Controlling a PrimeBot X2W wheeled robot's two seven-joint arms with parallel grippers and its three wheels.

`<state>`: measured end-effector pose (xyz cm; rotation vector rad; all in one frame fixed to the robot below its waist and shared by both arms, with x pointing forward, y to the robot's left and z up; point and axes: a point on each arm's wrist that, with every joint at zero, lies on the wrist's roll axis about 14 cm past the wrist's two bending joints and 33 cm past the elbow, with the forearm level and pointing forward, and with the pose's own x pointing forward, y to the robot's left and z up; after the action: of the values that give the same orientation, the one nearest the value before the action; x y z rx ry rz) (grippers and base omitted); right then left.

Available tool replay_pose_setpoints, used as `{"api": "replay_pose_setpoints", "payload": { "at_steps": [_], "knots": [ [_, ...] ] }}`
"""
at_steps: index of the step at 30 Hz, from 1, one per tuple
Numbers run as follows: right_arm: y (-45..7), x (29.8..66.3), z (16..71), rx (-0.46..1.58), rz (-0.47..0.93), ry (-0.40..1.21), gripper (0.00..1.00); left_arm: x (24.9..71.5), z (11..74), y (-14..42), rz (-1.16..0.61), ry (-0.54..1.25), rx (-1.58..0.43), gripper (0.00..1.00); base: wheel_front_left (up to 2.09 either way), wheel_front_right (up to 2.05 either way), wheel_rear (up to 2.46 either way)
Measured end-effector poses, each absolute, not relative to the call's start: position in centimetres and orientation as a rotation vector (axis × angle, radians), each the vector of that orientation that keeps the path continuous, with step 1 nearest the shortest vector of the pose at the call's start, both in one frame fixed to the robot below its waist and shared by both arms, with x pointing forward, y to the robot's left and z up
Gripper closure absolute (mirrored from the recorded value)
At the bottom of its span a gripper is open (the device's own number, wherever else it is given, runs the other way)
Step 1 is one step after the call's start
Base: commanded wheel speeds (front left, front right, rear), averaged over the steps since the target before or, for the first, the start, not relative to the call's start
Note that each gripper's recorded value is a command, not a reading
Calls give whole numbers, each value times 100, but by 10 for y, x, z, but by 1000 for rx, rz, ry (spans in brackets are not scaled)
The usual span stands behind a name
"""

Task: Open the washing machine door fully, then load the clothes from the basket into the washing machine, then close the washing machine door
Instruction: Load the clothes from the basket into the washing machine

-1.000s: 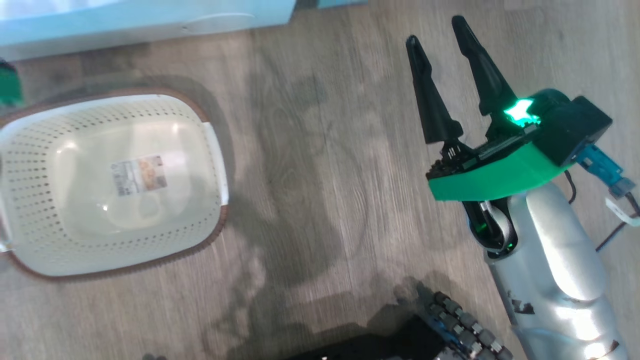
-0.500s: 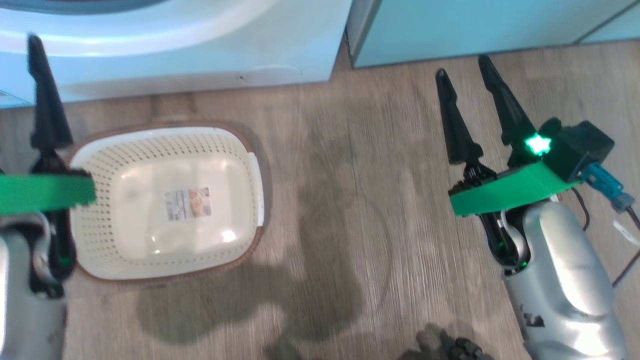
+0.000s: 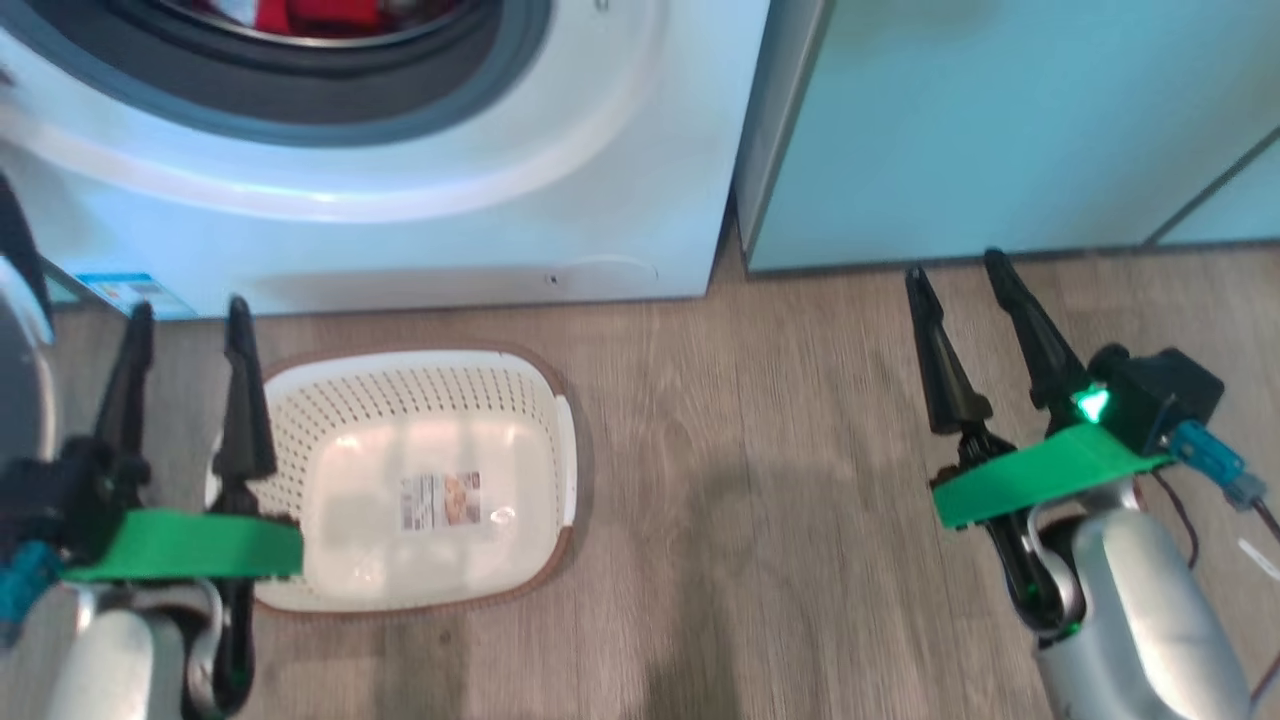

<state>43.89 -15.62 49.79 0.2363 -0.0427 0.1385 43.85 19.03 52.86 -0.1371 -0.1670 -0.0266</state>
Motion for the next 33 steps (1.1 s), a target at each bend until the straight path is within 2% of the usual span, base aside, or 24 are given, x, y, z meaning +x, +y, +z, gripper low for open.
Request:
{"api": "replay_pose_setpoints", "payload": {
  "at_steps": [10, 23, 33],
  "knots": [
    [-156, 405, 522, 219, 145, -70, 0, 397, 536, 190, -31, -166, -145, 0, 0, 0, 0],
    [-165, 366, 533, 208, 116, -70, 0, 371, 538, 178, -83, -141, -141, 0, 0, 0, 0],
    [-168, 359, 539, 213, 105, -85, 0, 359, 526, 182, -59, -84, -136, 0, 0, 0, 0]
  ]
}}
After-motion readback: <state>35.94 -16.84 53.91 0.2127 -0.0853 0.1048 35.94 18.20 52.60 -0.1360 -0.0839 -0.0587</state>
